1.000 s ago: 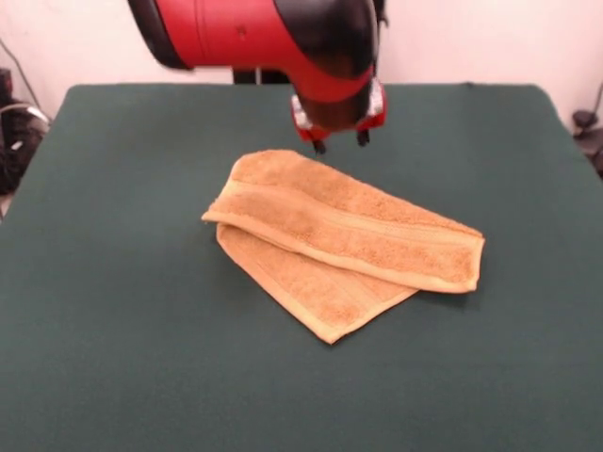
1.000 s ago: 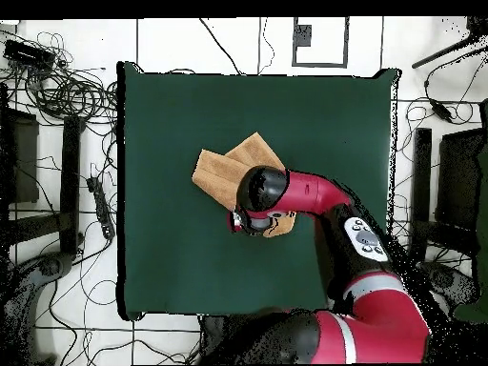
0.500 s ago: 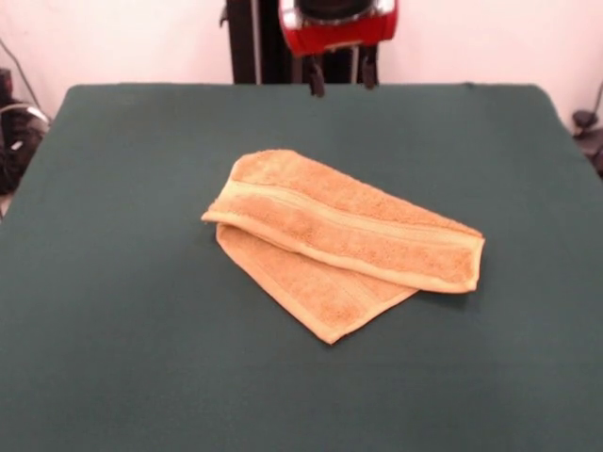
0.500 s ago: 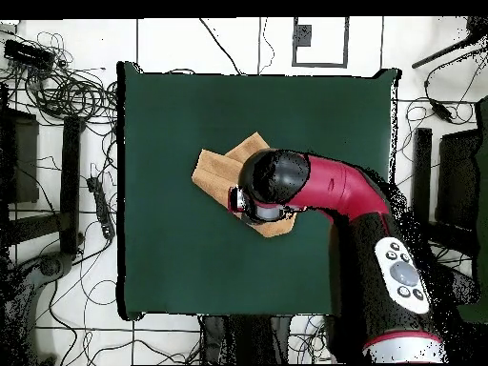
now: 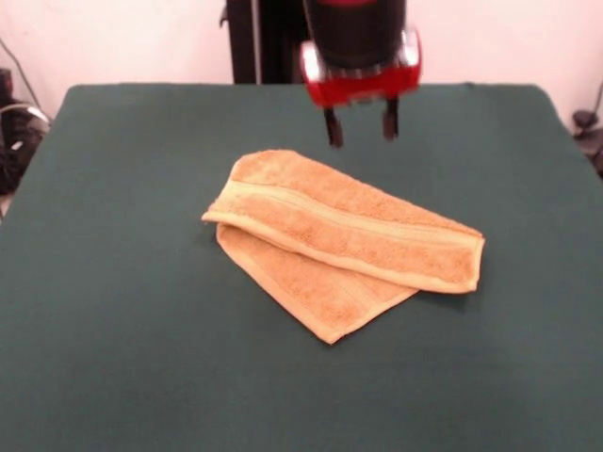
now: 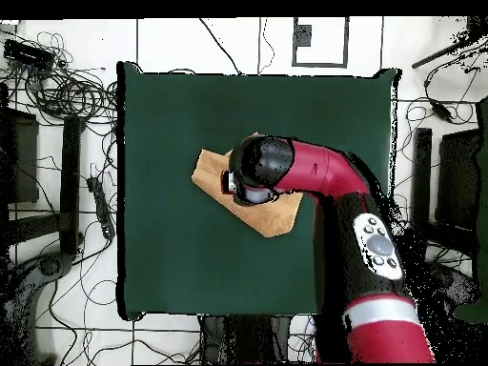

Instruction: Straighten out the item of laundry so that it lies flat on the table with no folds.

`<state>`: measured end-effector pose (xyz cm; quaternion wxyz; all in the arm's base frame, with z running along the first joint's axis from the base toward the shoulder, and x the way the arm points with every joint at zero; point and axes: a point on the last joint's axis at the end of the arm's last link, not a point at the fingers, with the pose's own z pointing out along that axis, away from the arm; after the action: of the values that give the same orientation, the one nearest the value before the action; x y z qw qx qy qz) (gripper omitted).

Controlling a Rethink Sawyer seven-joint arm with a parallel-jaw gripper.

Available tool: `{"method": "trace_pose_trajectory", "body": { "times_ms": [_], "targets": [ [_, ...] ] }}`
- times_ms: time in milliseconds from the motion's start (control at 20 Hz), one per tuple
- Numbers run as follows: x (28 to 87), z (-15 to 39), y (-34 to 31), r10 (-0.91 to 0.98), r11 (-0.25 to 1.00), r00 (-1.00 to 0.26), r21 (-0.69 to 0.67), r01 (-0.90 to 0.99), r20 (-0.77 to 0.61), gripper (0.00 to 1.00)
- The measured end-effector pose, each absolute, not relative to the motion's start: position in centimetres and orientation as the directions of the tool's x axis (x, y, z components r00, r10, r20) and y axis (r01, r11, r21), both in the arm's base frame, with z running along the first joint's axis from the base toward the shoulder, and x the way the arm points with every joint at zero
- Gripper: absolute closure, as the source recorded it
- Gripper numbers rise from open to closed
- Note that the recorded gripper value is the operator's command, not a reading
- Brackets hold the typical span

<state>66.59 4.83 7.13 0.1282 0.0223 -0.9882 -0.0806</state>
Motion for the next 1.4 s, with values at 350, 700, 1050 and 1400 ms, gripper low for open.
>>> {"method": "trace_pose_trajectory", "body": {
  "times_ms": [350,700,1050,1400],
  "targets": [
    [66.9,-1.7,7.1,-0.072,0.985,-0.97,0.171,-0.033,0.231,0.0],
    [67.4,-4.4,7.4,-0.07,0.983,-0.964,0.18,-0.023,0.258,0.0],
    [68.0,-4.8,7.4,-0.074,0.983,-0.953,0.185,-0.019,0.293,0.0],
    [68.0,-4.8,7.6,-0.079,0.984,-0.952,0.173,-0.028,0.296,0.0]
  ]
}}
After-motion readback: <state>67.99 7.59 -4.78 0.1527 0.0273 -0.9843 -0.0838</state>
